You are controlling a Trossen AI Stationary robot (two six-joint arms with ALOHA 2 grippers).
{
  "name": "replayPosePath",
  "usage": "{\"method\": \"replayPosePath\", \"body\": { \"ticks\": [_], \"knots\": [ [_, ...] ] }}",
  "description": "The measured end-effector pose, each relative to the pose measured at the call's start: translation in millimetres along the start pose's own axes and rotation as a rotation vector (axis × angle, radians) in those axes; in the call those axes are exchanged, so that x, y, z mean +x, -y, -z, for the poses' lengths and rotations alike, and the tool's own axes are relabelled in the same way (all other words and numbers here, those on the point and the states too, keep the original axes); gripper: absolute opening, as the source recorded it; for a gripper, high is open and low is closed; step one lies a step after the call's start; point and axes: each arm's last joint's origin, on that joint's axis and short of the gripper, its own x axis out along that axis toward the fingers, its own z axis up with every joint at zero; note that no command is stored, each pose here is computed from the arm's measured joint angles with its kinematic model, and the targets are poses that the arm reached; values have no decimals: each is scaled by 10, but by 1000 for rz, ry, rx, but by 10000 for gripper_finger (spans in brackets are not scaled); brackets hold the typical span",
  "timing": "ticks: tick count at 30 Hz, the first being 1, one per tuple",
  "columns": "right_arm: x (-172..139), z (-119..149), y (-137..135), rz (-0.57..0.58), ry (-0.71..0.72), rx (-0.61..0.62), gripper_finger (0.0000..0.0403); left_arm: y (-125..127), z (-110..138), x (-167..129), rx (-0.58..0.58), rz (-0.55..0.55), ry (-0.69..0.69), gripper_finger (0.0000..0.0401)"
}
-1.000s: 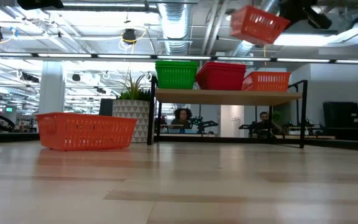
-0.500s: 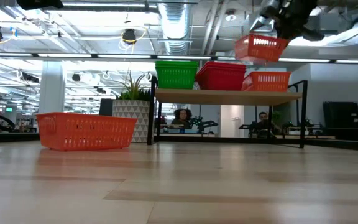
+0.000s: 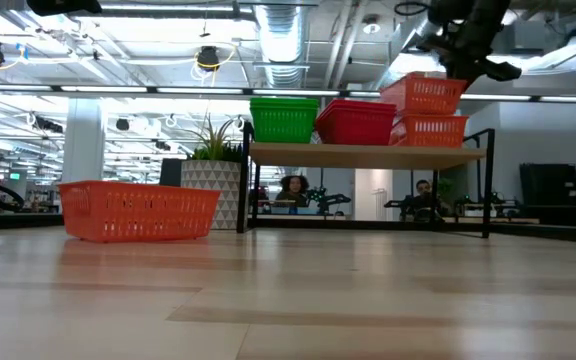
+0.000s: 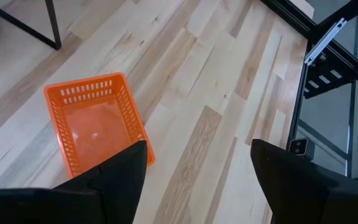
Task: Stack baskets on shelf by color
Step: Stack the bottom orange bin on top of the orange bin on the shelf
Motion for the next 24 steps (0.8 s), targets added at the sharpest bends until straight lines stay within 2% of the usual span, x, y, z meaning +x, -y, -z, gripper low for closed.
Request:
{"method": "replayPosePath", "body": {
  "ticks": [10, 18, 24],
  "knots": [
    [198, -78, -29, 39, -53, -23, 20, 0, 1, 0, 0, 0, 0, 274],
    [304, -108, -38, 61, -87, -45, 14, 0, 1, 0, 0, 0, -1, 274],
    [271, -101, -17, 65, -81, -39, 45, -1, 0, 0, 1, -1, 0, 274]
  ]
}}
